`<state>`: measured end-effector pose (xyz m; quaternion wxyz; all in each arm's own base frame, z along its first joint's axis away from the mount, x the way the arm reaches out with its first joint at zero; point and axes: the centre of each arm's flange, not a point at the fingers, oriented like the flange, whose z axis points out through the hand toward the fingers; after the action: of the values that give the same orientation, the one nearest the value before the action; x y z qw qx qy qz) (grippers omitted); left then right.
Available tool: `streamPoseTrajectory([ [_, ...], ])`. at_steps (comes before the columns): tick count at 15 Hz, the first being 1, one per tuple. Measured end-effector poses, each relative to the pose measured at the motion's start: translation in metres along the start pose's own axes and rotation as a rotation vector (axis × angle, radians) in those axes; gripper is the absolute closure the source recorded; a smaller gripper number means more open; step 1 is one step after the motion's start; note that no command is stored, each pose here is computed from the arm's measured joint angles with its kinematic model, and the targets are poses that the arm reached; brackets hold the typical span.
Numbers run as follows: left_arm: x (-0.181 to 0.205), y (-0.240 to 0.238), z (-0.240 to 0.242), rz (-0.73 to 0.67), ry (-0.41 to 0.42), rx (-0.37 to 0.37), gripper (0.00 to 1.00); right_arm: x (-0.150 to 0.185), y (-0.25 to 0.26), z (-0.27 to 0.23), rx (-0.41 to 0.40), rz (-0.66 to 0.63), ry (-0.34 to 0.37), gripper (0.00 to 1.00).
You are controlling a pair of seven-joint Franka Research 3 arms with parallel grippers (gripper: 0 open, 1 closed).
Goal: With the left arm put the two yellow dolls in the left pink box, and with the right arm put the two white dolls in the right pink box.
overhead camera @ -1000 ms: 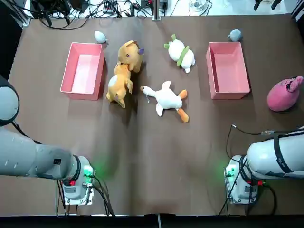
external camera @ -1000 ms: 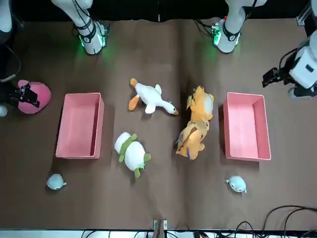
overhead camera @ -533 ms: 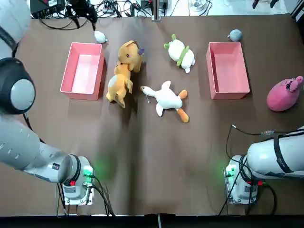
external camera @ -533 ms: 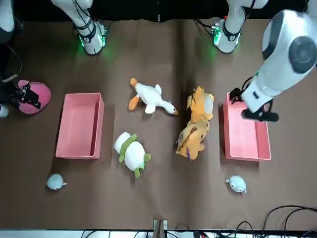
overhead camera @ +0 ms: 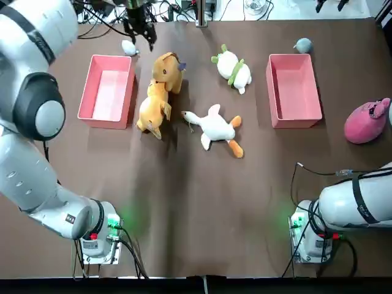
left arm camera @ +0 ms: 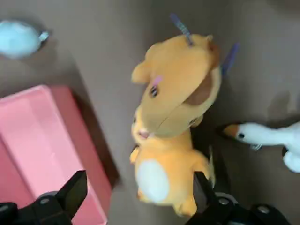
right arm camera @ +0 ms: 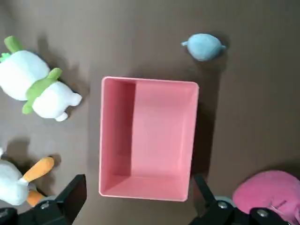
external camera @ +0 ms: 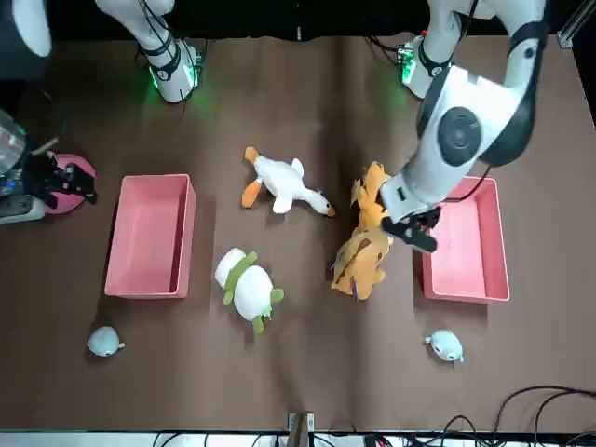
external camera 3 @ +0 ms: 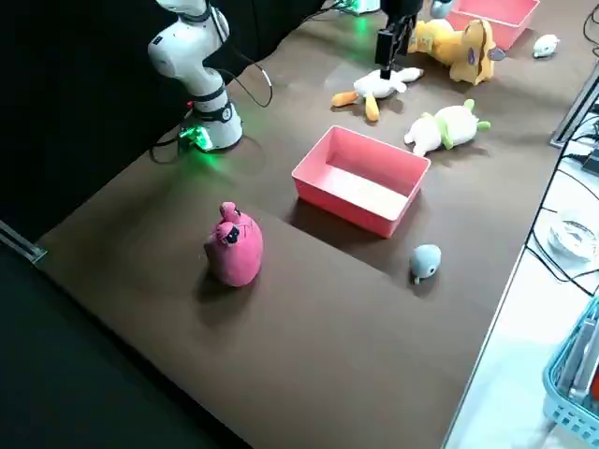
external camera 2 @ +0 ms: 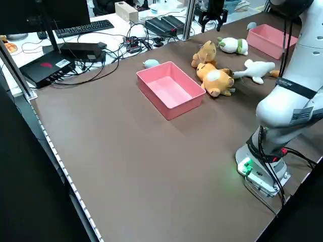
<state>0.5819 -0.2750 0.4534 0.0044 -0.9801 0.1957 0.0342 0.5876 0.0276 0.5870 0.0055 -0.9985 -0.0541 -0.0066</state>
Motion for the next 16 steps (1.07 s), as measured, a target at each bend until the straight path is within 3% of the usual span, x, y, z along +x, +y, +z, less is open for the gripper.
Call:
streamPoseTrajectory([
  [3, 0.012, 0.021, 0.017, 0.047, 0.030, -0.005, 0.00, 0.004, -0.047, 0.008, 0.003, -0.080, 0.013, 0.01],
  [9, 0.029, 0.039, 0.041, 0.086, 0.088, -0.013, 0.00, -0.010, -0.153, 0.080, 0.014, -0.260, -0.029, 0.01],
  [12, 0.042, 0.058, 0.078, 0.110, 0.104, -0.018, 0.01, -0.020, -0.211, 0.107, 0.019, -0.358, 0.036, 0.01],
  [16, 0.059, 0.056, 0.121, 0.119, 0.146, -0.005, 0.02, 0.015, -0.219, 0.170, 0.031, -0.355, 0.100, 0.00],
])
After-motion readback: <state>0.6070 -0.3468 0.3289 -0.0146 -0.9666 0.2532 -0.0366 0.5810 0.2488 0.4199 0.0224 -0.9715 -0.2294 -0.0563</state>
